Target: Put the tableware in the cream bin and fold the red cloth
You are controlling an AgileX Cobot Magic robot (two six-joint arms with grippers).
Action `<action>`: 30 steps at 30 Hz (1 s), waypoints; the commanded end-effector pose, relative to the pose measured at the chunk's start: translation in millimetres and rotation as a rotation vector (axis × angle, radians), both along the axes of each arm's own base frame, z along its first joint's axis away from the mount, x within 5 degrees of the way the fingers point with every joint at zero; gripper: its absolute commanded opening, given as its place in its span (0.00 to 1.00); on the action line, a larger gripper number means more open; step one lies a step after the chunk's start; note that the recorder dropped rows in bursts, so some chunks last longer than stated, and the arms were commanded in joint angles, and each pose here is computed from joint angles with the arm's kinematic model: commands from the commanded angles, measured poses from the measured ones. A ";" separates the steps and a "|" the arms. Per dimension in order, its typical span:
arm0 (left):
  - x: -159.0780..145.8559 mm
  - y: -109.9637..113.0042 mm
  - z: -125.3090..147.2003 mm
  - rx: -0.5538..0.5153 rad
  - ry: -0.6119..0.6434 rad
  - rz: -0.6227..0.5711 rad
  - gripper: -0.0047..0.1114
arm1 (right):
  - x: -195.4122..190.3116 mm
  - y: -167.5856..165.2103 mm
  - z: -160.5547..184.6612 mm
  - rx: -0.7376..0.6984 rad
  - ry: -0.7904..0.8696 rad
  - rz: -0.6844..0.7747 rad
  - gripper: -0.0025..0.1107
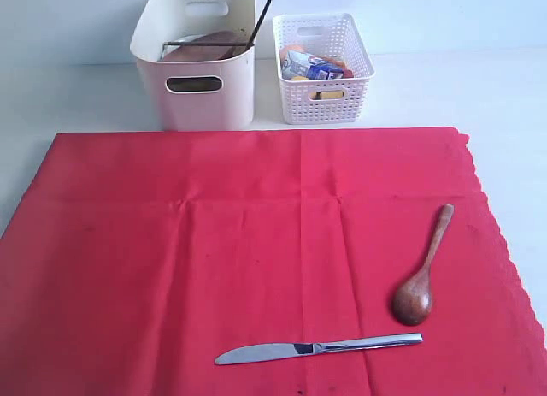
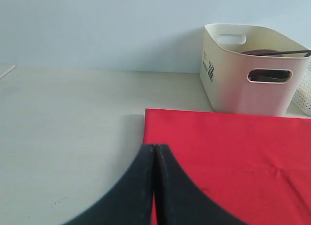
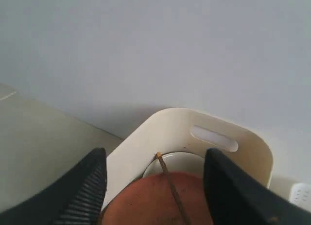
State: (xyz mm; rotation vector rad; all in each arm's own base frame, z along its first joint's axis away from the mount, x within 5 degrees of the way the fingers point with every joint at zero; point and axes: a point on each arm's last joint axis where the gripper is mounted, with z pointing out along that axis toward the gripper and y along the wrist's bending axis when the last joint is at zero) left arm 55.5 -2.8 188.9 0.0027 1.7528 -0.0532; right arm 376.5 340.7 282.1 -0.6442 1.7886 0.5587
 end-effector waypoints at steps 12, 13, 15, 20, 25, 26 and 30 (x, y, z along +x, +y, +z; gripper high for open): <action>-0.4 0.0 1.1 -0.010 -0.012 0.003 0.06 | -83.3 -74.1 76.4 -0.728 0.172 0.302 0.52; -0.4 0.0 1.1 -0.010 -0.012 0.003 0.06 | -86.1 -78.3 73.4 -0.787 0.203 0.323 0.52; -0.4 0.0 1.1 -0.010 -0.012 0.003 0.06 | -92.1 -86.0 68.0 -0.900 0.260 0.380 0.52; -0.4 0.0 1.1 -0.010 -0.012 0.003 0.06 | -96.4 -91.2 57.9 -0.964 0.290 0.420 0.52; -0.4 0.0 1.1 -0.010 -0.012 0.003 0.06 | -103.9 -104.7 17.3 -1.125 0.350 0.496 0.52; -0.4 0.0 1.1 -0.010 -0.012 0.003 0.06 | -105.2 -110.1 5.1 -1.183 0.369 0.504 0.52; -0.4 0.0 1.1 -0.010 -0.012 0.003 0.06 | -119.7 -147.6 -63.9 -1.559 0.449 0.653 0.52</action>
